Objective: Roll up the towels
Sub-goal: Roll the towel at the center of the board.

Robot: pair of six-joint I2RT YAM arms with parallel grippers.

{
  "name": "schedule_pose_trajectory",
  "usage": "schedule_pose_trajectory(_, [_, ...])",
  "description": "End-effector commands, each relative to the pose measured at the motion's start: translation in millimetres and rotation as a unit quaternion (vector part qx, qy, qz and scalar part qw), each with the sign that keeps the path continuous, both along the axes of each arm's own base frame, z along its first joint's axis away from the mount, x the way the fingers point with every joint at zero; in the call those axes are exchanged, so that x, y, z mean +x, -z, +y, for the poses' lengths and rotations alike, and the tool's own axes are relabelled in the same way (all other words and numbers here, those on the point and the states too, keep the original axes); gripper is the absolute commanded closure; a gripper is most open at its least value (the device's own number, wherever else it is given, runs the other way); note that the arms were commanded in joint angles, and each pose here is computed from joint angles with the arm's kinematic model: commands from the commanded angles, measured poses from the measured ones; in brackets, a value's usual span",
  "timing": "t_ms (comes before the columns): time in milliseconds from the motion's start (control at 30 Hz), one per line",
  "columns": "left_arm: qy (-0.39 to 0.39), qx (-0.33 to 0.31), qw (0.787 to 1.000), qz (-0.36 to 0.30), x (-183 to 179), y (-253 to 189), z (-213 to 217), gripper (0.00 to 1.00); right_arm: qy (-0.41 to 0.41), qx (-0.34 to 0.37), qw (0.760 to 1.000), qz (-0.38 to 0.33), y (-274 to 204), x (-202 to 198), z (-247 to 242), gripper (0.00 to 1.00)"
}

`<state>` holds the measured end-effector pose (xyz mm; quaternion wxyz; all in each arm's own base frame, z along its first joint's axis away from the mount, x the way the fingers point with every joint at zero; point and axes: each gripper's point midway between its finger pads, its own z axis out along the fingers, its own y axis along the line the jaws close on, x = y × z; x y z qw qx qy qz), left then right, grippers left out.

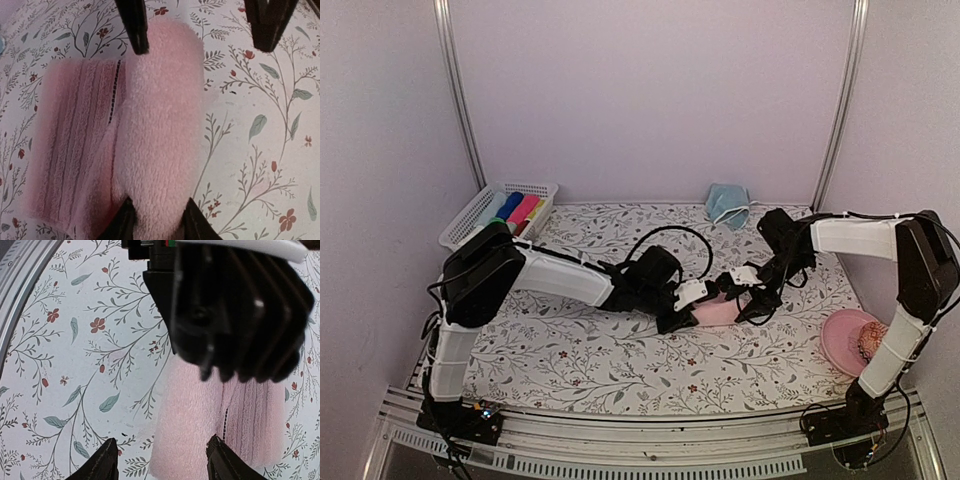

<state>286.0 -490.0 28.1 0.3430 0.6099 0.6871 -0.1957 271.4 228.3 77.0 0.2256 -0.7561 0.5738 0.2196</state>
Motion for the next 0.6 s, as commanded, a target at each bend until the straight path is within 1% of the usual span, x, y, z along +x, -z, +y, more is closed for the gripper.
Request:
schedule_pose_trajectory(0, [-0.020, 0.057, 0.990, 0.125, -10, 48, 32, 0.70, -0.016, 0.010, 0.999, -0.031, -8, 0, 4, 0.40])
schedule_pose_trajectory(200, [-0.021, 0.030, 0.984, 0.176, -8, 42, 35, 0.69, -0.019, 0.000, 0.999, -0.038, 3, 1, 11, 0.40])
schedule_pose_trajectory(567, [-0.021, 0.025, 0.976, 0.215, -8, 47, 38, 0.68, 0.007, -0.040, 0.998, -0.049, 34, 13, 15, 0.41])
